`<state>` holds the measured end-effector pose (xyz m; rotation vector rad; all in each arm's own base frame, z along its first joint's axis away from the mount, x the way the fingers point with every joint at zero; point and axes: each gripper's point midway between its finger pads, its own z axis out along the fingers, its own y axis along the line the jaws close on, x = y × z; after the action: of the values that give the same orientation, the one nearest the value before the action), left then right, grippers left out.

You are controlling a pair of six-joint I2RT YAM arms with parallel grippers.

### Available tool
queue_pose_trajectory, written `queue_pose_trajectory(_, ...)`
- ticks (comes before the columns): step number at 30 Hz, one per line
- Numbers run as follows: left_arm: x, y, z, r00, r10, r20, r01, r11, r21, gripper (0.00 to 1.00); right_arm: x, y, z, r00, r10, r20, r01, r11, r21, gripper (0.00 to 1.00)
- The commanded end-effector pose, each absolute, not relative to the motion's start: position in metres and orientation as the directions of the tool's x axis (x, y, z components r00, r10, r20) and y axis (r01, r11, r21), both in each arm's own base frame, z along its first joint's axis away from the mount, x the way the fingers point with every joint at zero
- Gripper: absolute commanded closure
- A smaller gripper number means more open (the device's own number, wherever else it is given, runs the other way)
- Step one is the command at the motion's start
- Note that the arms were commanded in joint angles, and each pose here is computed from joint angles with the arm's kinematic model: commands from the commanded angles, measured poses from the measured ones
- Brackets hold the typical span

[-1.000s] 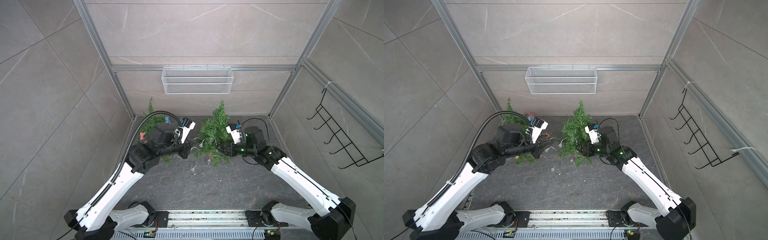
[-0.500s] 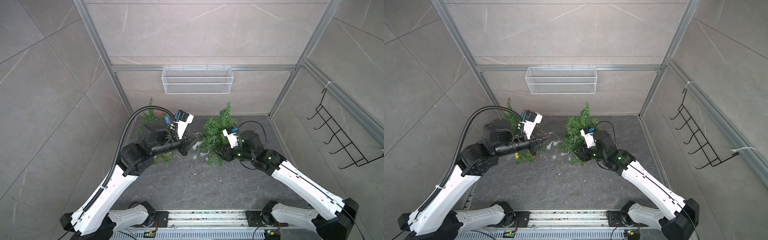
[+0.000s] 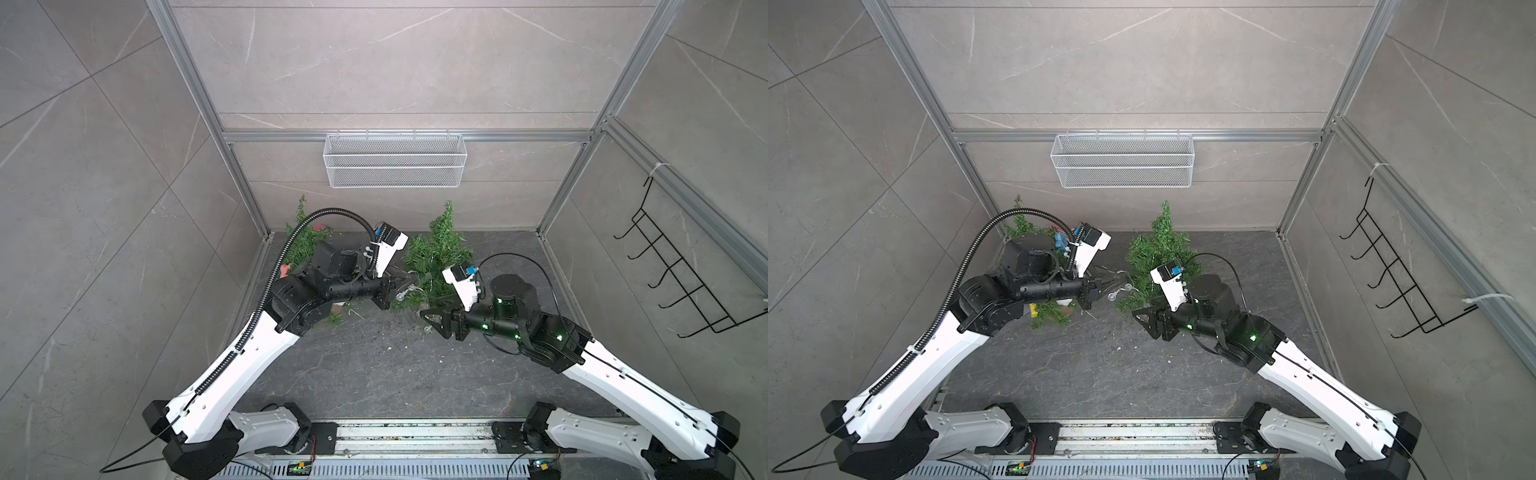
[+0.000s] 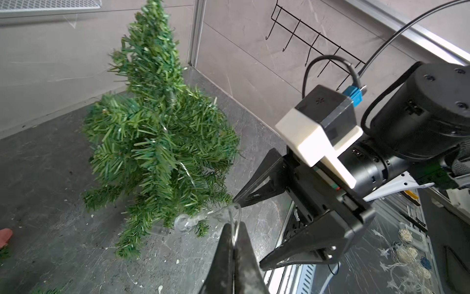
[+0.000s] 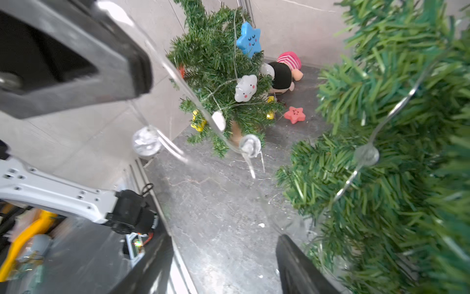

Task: Wrap string light around the christmas tree
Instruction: Wrap the light string around the Christmas tree.

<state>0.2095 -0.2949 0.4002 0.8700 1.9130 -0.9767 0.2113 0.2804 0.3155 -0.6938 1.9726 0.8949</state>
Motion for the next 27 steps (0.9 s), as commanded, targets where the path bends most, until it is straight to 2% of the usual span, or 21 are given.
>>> queue_pose_trajectory(1, 0.195, -0.299, 0.418, -0.382, 0.201, -0.902, 0.879, 0.381, -0.288, 1.00, 0.229, 0.279, 0.313, -0.423, -0.157, -0.892, -0.718, 0.659, 0.225, 0.38)
queue_pose_trajectory(6, 0.191, -0.297, 0.410, -0.363, 0.225, -0.904, 0.890, 0.371, -0.265, 1.00, 0.218, 0.283, 0.330, -0.370, -0.148, -0.917, -0.771, 0.599, 0.214, 0.48)
queue_pose_trajectory(11, 0.199, -0.297, 0.395, -0.357, 0.268, -0.895, 0.885, 0.404, -0.232, 1.00, 0.189, 0.292, 0.335, -0.408, -0.226, -0.885, -0.841, 0.471, 0.268, 0.43)
queue_pose_trajectory(13, 0.198, -0.298, 0.391, -0.359, 0.283, -0.889, 0.889, 0.394, -0.234, 1.00, 0.193, 0.289, 0.341, -0.406, -0.196, -0.893, -0.827, 0.495, 0.267, 0.44)
queue_pose_trajectory(17, 0.195, -0.299, 0.387, -0.361, 0.299, -0.883, 0.895, 0.377, -0.238, 1.00, 0.193, 0.295, 0.357, -0.381, -0.151, -0.912, -0.842, 0.465, 0.275, 0.48)
queue_pose_trajectory(23, 0.193, -0.299, 0.383, -0.359, 0.313, -0.879, 0.899, 0.369, -0.236, 1.00, 0.203, 0.299, 0.355, -0.360, -0.162, -0.919, -0.839, 0.487, 0.243, 0.62)
queue_pose_trajectory(27, 0.195, -0.298, 0.375, -0.362, 0.336, -0.869, 0.896, 0.382, -0.225, 1.00, 0.204, 0.295, 0.363, -0.344, -0.126, -0.930, -0.833, 0.499, 0.240, 0.62)
